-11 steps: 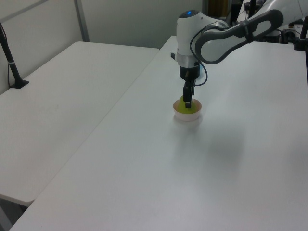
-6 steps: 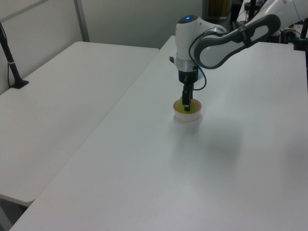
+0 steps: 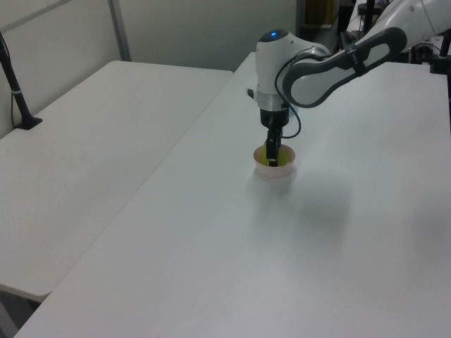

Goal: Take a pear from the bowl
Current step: 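Close the gripper around the green pear, then lift the green pear up out of the pink bowl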

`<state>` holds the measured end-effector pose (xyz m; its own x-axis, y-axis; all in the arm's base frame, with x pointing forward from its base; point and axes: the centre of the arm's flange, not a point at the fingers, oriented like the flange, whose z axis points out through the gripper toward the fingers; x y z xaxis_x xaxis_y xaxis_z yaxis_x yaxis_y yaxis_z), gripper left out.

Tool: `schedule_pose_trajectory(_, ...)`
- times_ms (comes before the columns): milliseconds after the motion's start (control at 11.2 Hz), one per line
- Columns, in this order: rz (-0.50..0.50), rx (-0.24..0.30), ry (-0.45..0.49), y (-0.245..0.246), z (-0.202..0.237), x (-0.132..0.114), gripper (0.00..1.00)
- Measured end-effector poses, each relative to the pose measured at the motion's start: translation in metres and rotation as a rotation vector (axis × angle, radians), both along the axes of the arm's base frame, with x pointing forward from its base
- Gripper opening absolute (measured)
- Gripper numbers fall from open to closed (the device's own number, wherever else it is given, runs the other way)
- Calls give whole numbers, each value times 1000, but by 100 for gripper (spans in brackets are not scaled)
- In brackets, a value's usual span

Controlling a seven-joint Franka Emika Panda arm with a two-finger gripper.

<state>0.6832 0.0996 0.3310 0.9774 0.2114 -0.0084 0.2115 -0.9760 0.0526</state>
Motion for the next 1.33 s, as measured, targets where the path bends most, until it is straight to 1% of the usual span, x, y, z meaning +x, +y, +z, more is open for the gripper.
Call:
schedule_pose_trajectory(267, 6, -2, 0, 3, -1, 0, 70)
schedule_pose_trajectory(534, 11, -2, -3, 6, 0, 0, 70)
schedule_pose_trajectory(711, 10, -1, -15, 5, 12, 1, 70)
schedule_pose_trajectory(1067, -2, -6, -30, -1, 69, -8, 70)
schedule_pose_trajectory(1334, -49, -12, -37, -31, 101, -8, 70)
